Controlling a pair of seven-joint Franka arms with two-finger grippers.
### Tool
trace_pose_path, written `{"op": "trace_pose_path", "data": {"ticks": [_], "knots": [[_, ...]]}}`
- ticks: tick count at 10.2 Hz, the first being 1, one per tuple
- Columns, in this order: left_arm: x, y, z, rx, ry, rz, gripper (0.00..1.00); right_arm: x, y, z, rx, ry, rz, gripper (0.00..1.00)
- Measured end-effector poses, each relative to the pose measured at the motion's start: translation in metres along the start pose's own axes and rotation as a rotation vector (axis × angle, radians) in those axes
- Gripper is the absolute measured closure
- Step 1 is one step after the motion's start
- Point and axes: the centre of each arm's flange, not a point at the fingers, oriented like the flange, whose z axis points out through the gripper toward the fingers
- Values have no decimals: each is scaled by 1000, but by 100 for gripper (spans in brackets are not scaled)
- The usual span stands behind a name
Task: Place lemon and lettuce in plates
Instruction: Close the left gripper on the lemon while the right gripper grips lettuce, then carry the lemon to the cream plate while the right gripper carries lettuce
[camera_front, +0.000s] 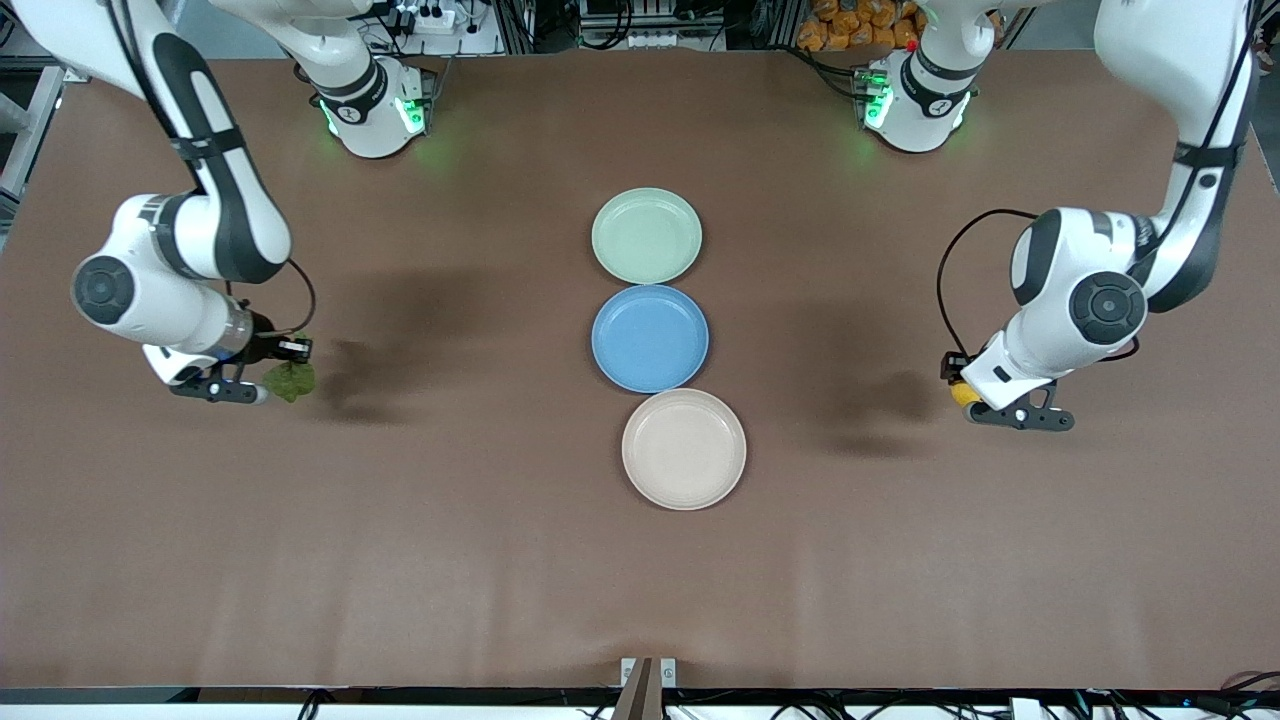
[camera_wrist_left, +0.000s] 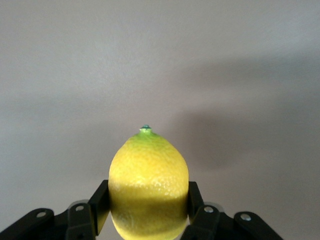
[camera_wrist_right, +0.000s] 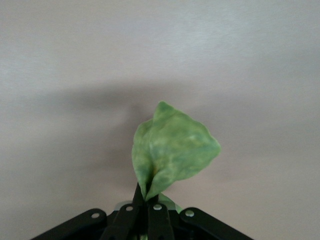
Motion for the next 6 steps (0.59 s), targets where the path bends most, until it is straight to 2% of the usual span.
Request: {"op": "trace_pose_path", "data": {"ticks": [2,6], "knots": [[8,7,-50,10,5,-17,35,-6,-44,-1,3,4,34,96],[18,-1,-103,11,15,-47,35,-23,-141,-22,37,36,101,96]]}}
